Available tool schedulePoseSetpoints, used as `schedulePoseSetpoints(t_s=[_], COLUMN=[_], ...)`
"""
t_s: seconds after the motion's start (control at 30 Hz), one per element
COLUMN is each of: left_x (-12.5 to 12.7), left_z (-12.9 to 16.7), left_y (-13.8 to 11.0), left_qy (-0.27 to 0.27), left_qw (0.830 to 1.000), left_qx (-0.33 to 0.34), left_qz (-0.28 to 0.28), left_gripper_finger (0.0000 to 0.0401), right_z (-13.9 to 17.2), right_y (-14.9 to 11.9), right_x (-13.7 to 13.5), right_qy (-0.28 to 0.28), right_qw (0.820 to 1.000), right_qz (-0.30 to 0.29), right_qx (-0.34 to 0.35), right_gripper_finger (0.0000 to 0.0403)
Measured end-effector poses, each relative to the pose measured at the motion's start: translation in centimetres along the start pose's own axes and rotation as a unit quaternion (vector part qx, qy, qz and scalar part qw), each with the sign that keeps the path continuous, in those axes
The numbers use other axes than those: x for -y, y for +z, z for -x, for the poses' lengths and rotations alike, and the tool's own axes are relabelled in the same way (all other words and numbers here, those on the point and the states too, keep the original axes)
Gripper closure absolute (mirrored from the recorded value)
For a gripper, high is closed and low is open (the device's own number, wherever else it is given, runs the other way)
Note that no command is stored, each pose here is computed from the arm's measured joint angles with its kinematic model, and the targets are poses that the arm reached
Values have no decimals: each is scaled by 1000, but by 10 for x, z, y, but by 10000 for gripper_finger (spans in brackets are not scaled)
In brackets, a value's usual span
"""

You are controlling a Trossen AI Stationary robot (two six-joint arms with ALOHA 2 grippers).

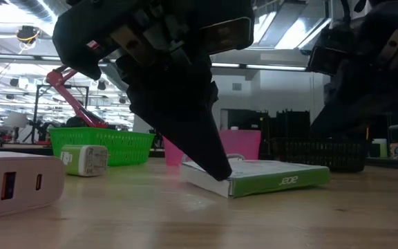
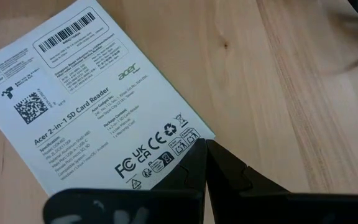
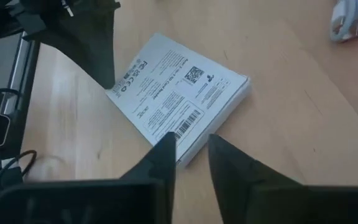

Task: Pick and place items into bin
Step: Put the left card reader box into the pink bin

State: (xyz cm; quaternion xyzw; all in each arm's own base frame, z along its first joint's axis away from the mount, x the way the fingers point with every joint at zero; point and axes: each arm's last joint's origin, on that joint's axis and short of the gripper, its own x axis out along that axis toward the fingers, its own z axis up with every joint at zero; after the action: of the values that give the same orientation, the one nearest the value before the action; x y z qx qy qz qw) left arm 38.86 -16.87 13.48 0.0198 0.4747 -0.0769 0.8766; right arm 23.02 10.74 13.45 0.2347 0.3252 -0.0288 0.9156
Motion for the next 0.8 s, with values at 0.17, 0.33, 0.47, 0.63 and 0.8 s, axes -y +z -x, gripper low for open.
schedulePoseSetpoints(t_s=[0.17, 0.33, 0.47, 0.63, 0.8], left_x=[0, 0, 0, 0, 0], left_z=[0, 0, -1, -1, -1], left_y=[0, -1, -1, -1, -1], left_qy=[0, 1, 0, 0, 0], left_qw=[1000, 1000, 1000, 1000, 1000], left_qx=[-1, -1, -2, -3, -3], left_qz=[0, 0, 0, 0, 0], left_gripper_finger=[399, 399, 399, 399, 399], right_z=[-2, -13, -24, -35, -43], right_y=[1, -2, -7, -6, -4], right_x=[-2, 2, 12, 17, 23], right_qy=[11, 5, -23, -11, 4], right_qw=[1000, 1000, 999, 998, 997], right_qz=[-5, -26, -49, -61, -71], right_qx=[12, 13, -3, 9, 4], right_gripper_finger=[273, 246, 235, 227, 225])
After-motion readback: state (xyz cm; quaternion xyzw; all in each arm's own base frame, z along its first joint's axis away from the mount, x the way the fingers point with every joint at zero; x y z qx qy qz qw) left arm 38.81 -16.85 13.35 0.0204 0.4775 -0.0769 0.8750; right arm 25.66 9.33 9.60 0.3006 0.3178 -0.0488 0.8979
